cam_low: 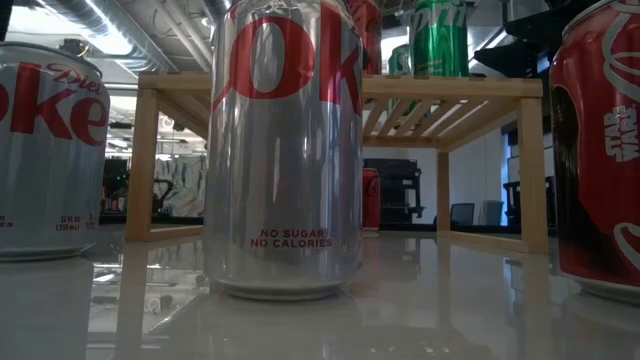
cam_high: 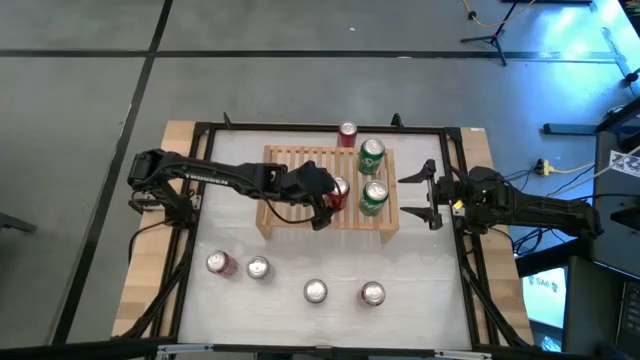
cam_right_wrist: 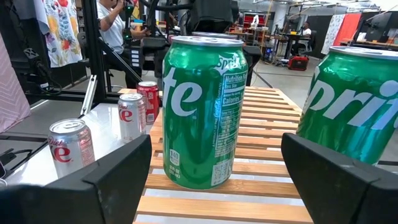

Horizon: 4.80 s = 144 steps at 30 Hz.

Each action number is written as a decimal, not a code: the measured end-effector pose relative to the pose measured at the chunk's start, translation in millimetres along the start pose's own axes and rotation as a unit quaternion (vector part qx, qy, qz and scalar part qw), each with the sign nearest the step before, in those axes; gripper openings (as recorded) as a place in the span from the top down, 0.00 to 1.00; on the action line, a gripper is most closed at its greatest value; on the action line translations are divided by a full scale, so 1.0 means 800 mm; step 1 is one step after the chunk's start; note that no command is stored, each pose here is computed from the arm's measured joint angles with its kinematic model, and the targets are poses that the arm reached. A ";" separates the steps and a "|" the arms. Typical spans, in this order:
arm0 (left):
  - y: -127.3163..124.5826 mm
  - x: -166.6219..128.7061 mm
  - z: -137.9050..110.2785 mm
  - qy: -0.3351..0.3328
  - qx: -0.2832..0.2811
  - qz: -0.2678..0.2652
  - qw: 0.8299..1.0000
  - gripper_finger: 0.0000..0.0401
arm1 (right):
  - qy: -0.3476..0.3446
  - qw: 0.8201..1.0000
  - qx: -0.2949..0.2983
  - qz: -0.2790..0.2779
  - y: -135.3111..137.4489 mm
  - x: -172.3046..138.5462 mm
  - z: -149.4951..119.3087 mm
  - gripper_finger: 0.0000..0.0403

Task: Place canned beverage on shelf
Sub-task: Put the bottom red black soda can on the shelf, then put the red black soda can on the shelf

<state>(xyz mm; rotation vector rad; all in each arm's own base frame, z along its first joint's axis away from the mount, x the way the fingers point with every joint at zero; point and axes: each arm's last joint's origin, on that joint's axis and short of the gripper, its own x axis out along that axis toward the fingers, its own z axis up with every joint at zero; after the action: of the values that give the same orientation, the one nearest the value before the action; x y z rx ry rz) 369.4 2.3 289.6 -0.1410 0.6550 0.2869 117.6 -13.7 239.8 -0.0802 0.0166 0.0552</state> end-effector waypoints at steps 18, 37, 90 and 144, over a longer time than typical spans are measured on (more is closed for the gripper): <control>-0.018 0.009 -0.003 -0.018 -0.082 0.006 0.996 0.24 | 0.000 1.000 0.000 0.000 0.000 0.000 0.000 0.12; -0.024 0.007 -0.004 -0.022 -0.063 0.008 0.998 0.24 | 0.000 1.000 0.000 0.000 0.000 0.000 0.000 0.12; -0.023 0.007 -0.005 -0.020 -0.054 0.011 0.998 0.07 | 0.000 1.000 0.000 0.000 0.000 0.000 0.000 0.12; 0.048 -0.253 -0.038 -0.097 0.024 0.068 0.993 0.07 | 0.013 0.993 -0.008 -0.117 -0.012 -0.004 0.041 0.12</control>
<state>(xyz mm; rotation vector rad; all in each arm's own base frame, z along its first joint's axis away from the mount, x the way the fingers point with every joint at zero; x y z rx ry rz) 187.0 -12.0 389.2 -0.0214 0.4793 0.4102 115.7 -20.4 273.5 -0.0981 0.0332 -0.1806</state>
